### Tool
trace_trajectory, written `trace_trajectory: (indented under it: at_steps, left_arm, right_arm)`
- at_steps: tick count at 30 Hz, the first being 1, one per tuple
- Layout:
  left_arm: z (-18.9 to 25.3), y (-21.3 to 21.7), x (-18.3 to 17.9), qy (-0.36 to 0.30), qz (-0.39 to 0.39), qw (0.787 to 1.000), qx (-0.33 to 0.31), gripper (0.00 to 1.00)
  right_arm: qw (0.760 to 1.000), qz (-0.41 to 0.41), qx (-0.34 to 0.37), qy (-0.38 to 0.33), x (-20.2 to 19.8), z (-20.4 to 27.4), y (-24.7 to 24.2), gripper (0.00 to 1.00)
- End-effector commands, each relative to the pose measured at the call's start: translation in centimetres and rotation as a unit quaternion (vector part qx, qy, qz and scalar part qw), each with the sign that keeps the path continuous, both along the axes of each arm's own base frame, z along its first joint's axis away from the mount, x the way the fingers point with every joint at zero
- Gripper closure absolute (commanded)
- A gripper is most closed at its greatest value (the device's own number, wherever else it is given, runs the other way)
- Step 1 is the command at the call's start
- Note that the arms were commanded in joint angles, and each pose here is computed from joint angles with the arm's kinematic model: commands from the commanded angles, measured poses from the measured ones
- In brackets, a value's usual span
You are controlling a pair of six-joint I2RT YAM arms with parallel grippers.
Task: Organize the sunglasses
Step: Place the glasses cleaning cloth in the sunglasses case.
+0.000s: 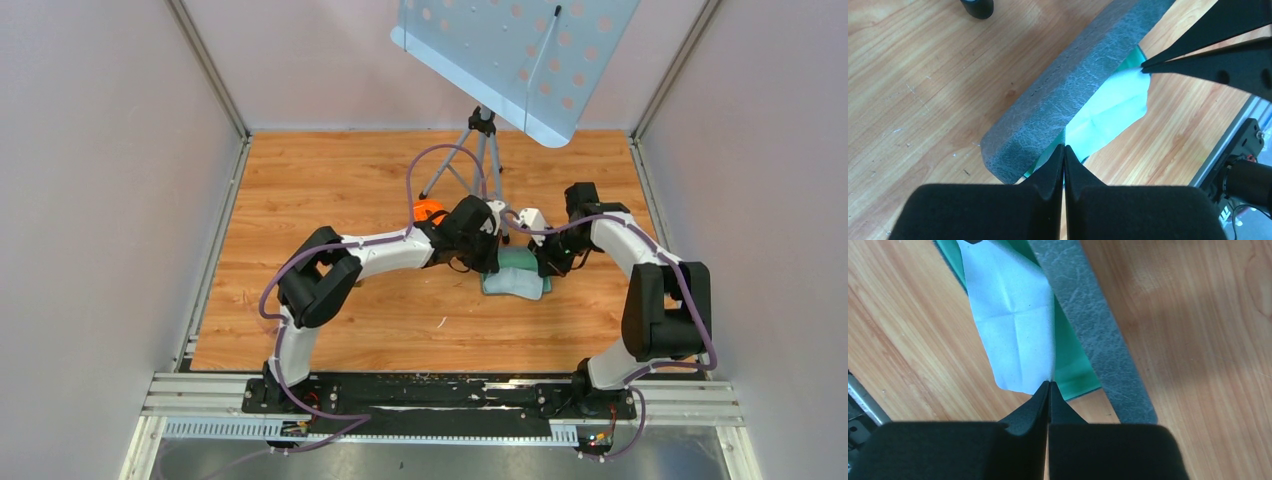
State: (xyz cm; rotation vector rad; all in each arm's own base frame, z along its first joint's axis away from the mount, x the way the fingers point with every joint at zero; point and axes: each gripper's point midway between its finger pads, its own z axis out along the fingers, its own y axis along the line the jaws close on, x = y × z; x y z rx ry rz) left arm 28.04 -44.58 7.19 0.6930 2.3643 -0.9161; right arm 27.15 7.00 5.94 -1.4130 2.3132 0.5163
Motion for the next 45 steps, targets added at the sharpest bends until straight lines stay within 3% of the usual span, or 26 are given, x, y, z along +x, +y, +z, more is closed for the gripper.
trace_trajectory:
  at_steps: [1,40,45]
  left_arm:
    - [-0.6,-0.1,0.5,-0.008,0.002,1.000,0.013,1.00]
    - [-1.1,0.0,1.3,-0.011,0.015,0.999,0.032,0.98]
    - [-1.0,-0.1,1.1,-0.009,0.013,0.999,0.029,1.00]
  right_arm:
    - [1.000,-0.018,-0.013,-0.015,1.2,0.2,-1.0,1.00]
    - [0.999,-0.033,-0.027,-0.026,2.3,-2.0,-1.5,0.97]
    - [0.999,-0.034,-0.021,-0.028,2.1,-1.7,-1.3,1.00]
